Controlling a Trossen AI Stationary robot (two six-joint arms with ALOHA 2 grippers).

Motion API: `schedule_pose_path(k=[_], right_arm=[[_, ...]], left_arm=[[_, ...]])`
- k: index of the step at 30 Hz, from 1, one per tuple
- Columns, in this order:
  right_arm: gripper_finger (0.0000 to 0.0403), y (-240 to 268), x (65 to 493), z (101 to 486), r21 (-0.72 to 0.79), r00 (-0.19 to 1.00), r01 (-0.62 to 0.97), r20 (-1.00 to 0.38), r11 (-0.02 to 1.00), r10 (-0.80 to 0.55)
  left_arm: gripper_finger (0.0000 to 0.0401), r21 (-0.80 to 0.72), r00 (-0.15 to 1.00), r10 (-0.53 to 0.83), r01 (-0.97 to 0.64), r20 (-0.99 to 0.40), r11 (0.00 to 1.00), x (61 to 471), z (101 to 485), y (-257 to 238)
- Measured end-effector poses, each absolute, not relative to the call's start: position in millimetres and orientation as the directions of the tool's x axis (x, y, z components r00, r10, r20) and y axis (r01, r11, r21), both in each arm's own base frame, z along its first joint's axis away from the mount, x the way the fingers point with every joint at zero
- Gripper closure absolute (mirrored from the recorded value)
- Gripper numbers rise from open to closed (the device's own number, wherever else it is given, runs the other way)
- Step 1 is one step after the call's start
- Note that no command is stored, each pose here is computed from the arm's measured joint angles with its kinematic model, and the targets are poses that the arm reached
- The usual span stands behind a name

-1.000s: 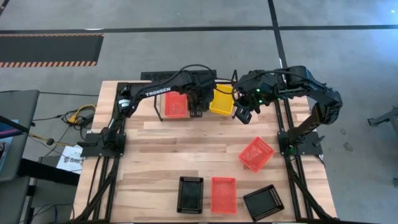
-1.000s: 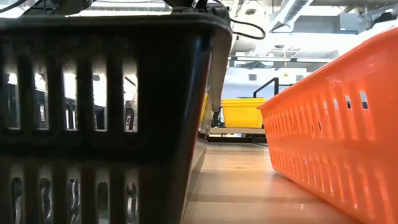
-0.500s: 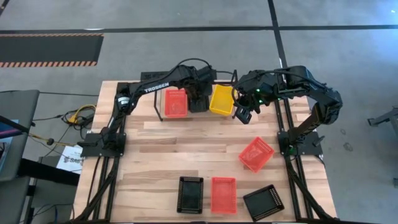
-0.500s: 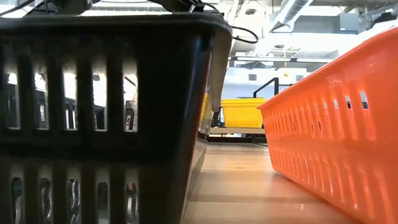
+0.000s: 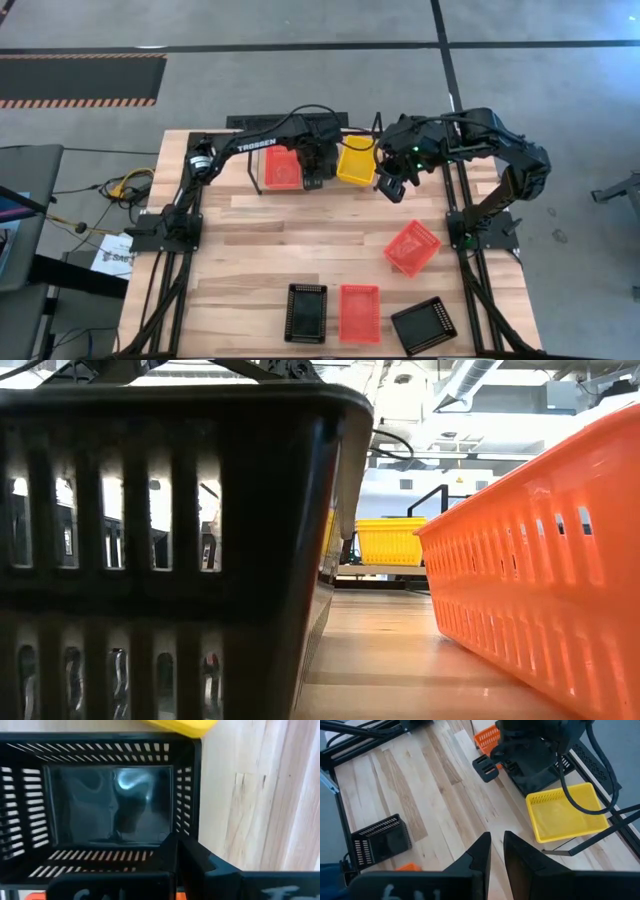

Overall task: Stack baskets on shelf by color
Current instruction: Adjust the stacked black basket on the shelf

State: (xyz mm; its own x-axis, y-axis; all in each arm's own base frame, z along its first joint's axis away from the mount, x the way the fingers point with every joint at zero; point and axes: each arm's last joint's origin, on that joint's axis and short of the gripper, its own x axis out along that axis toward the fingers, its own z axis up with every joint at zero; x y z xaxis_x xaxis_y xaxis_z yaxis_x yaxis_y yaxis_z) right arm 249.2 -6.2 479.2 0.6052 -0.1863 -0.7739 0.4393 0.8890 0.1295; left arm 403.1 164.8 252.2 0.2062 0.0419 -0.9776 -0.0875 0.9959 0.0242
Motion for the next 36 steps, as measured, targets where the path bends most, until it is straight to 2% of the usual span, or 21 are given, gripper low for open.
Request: schedule_pose_path(k=[4,26,36], right_arm=[[0.0330,-5,249,479,0.130,0.606,0.435,-0.774,0.891,-0.184],[0.0330,-5,249,479,0.129,0.606,0.436,-0.774,0.891,-0.184],[0.0330,-5,249,479,0.129,0.606,0.436,-0.774,0.891,-0.184]], left_arm=[[0.0401,0.054,0.210,0.073,-0.093,-0.975,0.994,404,247,166],[0.0401,0.034,0.187,0.040,-0.040,-0.982,0.999,412,243,138],[0.0401,0.088,0.173,0.092,-0.035,-0.981,0.996,410,248,142]])
